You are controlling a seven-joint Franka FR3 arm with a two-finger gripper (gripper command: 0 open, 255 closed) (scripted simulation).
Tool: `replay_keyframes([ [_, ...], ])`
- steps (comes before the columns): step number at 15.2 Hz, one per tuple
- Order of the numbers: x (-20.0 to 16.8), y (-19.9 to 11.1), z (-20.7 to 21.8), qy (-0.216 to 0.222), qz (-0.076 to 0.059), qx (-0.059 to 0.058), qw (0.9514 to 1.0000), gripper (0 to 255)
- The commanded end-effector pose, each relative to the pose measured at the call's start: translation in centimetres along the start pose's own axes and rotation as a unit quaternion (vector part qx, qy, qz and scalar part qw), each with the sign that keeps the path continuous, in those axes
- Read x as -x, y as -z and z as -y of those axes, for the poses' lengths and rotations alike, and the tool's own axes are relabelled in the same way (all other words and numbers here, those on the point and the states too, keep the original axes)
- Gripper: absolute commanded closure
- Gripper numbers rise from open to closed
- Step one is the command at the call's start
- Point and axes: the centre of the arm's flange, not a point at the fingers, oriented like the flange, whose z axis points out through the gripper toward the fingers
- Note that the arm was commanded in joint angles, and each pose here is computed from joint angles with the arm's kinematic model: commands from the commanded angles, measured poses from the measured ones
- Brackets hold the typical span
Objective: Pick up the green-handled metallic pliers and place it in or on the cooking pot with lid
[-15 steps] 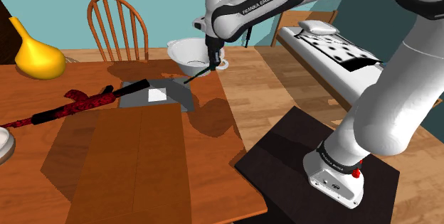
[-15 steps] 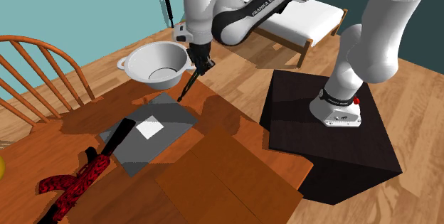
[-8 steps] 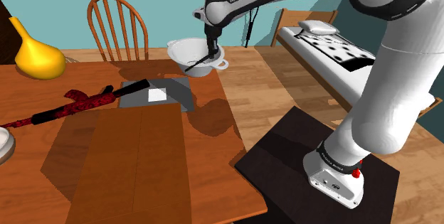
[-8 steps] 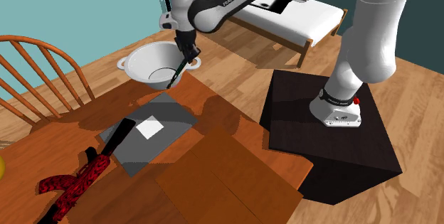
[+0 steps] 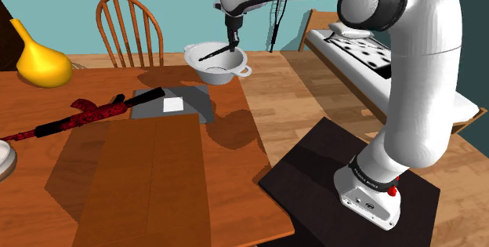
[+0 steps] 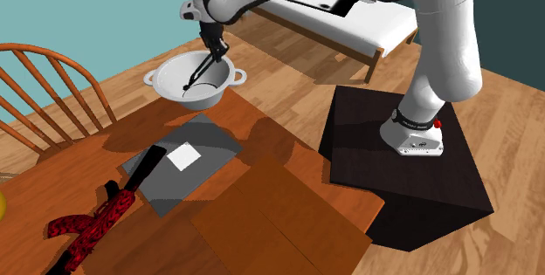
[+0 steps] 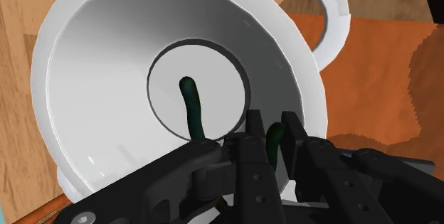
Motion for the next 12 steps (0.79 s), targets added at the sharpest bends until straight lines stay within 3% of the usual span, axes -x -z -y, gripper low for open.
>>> replay_keyframes([
  [1, 0.3, -0.3, -2.4, 0.000, 0.000, 0.000, 1.0000, 255],
  [6, 1.5, -0.8, -8.6, 0.000, 0.000, 0.000, 1.0000, 255],
  [12, 1.4, -4.0, -8.2, 0.000, 0.000, 0.000, 1.0000, 255],
])
